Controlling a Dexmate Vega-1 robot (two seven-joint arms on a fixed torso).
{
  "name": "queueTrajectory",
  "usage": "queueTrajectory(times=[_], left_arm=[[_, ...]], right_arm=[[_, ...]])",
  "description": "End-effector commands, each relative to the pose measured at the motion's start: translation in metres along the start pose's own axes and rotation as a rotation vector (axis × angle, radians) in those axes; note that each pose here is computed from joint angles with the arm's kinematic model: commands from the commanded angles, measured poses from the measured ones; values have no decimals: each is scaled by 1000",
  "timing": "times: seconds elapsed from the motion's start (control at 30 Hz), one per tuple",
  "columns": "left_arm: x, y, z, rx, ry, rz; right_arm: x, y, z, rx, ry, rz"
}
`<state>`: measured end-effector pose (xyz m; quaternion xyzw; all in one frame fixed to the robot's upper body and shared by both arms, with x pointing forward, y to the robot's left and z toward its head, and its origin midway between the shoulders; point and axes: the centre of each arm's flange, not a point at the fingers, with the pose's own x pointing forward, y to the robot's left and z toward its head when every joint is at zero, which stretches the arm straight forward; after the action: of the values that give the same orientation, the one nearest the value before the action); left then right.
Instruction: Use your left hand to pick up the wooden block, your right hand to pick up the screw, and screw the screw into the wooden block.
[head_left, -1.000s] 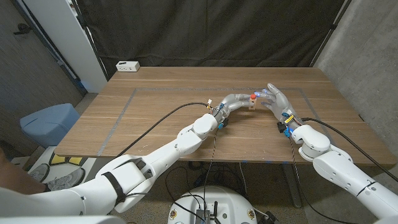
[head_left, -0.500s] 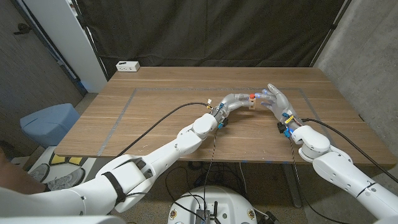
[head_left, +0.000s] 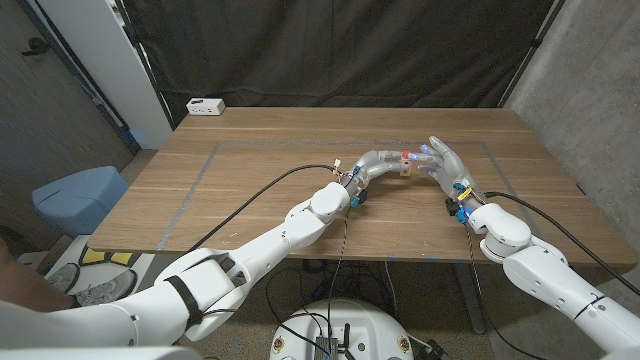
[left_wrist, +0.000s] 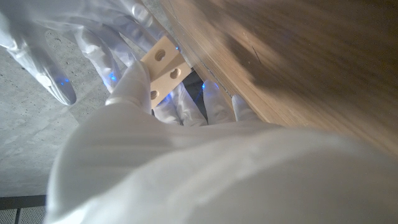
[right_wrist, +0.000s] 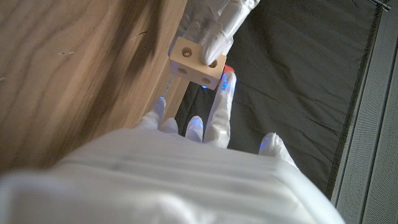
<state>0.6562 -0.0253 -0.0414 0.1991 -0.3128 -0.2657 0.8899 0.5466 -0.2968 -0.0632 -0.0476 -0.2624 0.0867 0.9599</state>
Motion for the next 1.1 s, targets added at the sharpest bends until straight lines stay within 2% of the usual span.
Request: queueTrajectory(times=[0.03, 0.6, 1.1], left_arm=[[0, -1, 0, 3, 1, 0], [-2, -3, 3, 7, -8, 1], [-8, -5, 5, 10, -12, 1]], right_arm=[[-2, -1, -1, 5, -8, 9], [-11, -5, 2, -6, -18, -58], [-12, -4, 2, -10, -25, -50]])
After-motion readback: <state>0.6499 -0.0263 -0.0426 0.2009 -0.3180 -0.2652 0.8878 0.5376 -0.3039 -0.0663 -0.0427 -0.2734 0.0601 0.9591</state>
